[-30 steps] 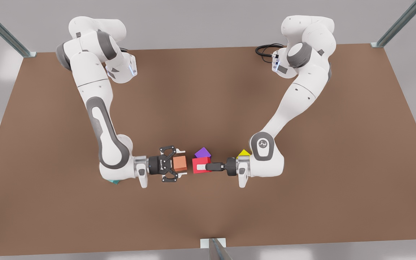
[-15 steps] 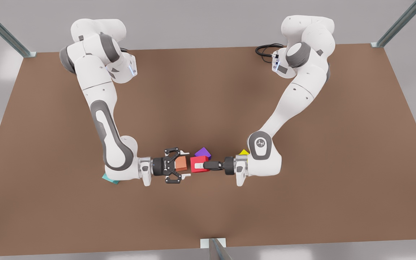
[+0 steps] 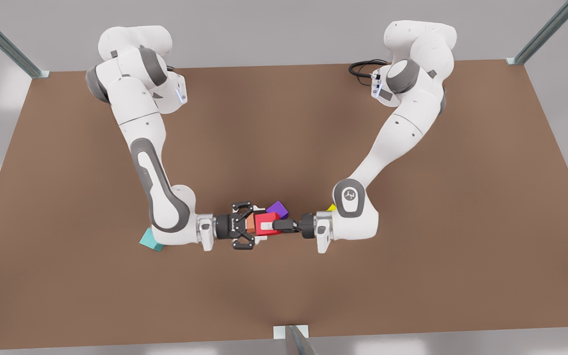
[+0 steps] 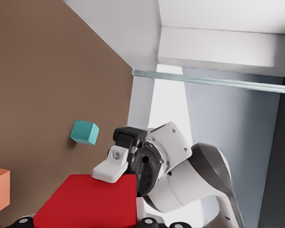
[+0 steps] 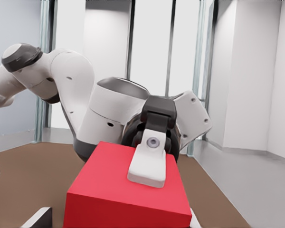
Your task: Pick up red wooden cube and pass to hand red wooden cube and place in blue wooden cube
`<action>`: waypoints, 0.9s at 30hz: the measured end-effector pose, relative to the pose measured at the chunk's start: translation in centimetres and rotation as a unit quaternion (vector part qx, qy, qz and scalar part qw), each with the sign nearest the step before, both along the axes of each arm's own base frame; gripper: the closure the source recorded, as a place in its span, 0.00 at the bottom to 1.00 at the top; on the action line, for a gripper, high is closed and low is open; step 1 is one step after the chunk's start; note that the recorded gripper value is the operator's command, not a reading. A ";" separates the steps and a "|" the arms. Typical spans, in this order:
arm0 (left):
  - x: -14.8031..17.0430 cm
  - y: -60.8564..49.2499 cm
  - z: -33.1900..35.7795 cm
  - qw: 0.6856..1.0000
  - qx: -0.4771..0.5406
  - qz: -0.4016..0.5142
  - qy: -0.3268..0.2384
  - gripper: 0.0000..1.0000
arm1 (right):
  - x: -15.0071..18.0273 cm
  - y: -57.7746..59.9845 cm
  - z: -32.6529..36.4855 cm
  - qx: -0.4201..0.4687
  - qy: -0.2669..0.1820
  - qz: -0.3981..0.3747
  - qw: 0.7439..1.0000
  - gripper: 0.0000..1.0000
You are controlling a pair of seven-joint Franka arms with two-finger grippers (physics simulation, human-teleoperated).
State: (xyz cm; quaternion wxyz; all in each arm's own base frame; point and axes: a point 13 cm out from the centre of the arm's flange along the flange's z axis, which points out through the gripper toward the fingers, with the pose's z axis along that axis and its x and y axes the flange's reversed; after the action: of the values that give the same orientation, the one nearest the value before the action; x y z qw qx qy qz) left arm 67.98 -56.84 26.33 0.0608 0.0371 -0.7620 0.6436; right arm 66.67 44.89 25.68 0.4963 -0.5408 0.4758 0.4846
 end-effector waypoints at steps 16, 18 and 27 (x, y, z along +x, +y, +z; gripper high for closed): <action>0.1 -0.5 0.1 1.000 0.003 0.007 -0.008 0.39 | -0.3 1.3 -0.5 0.003 -0.017 -0.005 1.000 0.34; 0.1 -0.5 0.2 1.000 0.000 0.008 -0.009 0.00 | -0.3 1.2 -0.5 0.003 -0.018 -0.005 1.000 0.34; 0.9 0.5 0.6 1.000 -0.005 0.013 -0.020 0.00 | -0.2 1.2 -0.5 0.004 -0.024 -0.006 1.000 0.34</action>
State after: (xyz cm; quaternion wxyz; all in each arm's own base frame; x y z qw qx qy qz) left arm 68.88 -56.32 26.89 0.0371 0.0341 -0.7591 0.6491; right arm 66.46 46.07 25.18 0.5124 -0.5477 0.4649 0.4704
